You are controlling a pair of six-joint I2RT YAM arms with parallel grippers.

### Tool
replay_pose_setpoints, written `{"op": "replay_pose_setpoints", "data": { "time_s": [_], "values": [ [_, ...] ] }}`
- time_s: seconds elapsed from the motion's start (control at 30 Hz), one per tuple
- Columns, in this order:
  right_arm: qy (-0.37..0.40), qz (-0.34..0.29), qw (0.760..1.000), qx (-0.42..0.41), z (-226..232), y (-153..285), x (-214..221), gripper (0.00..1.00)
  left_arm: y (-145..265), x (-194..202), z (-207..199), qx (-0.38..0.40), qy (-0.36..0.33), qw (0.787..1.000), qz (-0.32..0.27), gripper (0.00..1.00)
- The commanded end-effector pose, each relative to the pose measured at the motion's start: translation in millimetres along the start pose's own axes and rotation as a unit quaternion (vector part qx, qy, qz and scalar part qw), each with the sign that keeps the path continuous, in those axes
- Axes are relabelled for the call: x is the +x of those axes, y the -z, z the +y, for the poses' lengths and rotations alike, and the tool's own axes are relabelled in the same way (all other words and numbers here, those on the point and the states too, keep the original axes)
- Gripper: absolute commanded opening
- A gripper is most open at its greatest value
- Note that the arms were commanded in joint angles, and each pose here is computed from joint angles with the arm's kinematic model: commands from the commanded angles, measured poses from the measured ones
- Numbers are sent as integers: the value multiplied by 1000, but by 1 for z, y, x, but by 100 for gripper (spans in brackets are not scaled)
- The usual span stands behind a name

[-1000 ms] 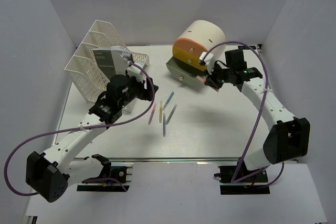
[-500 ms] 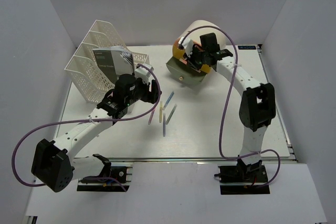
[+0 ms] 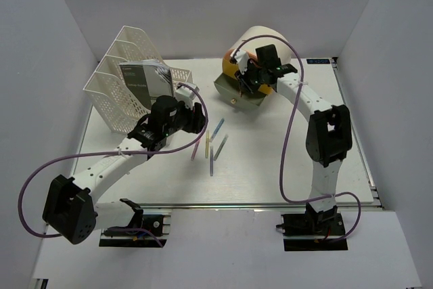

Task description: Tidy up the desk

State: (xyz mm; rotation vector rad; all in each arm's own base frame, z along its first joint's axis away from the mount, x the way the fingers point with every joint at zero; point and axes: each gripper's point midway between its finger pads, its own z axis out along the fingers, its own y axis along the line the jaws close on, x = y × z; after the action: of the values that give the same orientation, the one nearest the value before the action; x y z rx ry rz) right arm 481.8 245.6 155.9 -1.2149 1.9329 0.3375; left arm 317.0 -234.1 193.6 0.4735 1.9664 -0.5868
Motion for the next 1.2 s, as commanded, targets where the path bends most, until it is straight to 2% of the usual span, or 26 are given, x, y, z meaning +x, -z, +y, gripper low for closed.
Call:
{"op": "replay_pose_setpoints", "data": {
  "time_s": [0.0, 0.03, 0.07, 0.1, 0.13, 0.17, 0.2, 0.27, 0.3, 0.37, 0.47, 0.53, 0.6, 0.77, 0.9, 1.17],
  "values": [
    [-33, -82, 996, -26, 23, 62, -53, 27, -2, -5, -9, 12, 15, 1000, -4, 55],
    [-60, -118, 991, -19, 32, 97, -72, 12, -2, -4, -10, 12, 20, 1000, -5, 48],
    [-91, -104, 989, -41, 54, 94, -47, 4, -2, -4, -9, 10, 27, 1000, -5, 42],
    [-101, -131, 985, -53, 64, 106, -51, 0, -8, 3, -15, 16, 45, 999, 9, 33],
    [-104, -159, 981, -47, 75, 135, -59, 0, -10, 4, -20, 21, 53, 998, 13, 29],
    [-136, -164, 975, -60, 94, 143, -41, 0, -14, 7, -29, 33, 76, 996, 31, 27],
    [-160, -147, 974, -70, 101, 134, -22, 0, -16, 9, -31, 35, 89, 995, 42, 26],
    [-174, -162, 968, -75, 114, 153, -15, 0, -16, 26, -31, 15, 128, 988, 87, 25],
    [-193, -153, 966, -82, 118, 154, 3, 0, -17, 27, -30, 8, 135, 986, 95, 28],
    [-207, -162, 961, -90, 124, 164, 7, 0, -16, 44, -33, -16, 149, 981, 123, 31],
    [-232, -180, 952, -86, 116, 174, 29, 0, -14, 67, -36, -48, 158, 975, 151, 38],
    [-232, -170, 953, -89, 118, 177, 33, 0, -14, 78, -34, -71, 155, 973, 158, 42],
    [-242, -170, 949, -111, 121, 177, 36, 10, -18, 93, -31, -102, 141, 969, 174, 45],
    [-235, -171, 945, -148, 128, 181, 37, 21, -27, 108, 4, -206, 84, 953, 204, 45],
    [-185, -182, 954, -150, 132, 189, 37, 36, -30, 110, 19, -228, 56, 947, 219, 43],
    [-156, -190, 956, -162, 137, 192, 38, 41, -25, 111, 36, -227, 26, 943, 241, 40]
  ]
}}
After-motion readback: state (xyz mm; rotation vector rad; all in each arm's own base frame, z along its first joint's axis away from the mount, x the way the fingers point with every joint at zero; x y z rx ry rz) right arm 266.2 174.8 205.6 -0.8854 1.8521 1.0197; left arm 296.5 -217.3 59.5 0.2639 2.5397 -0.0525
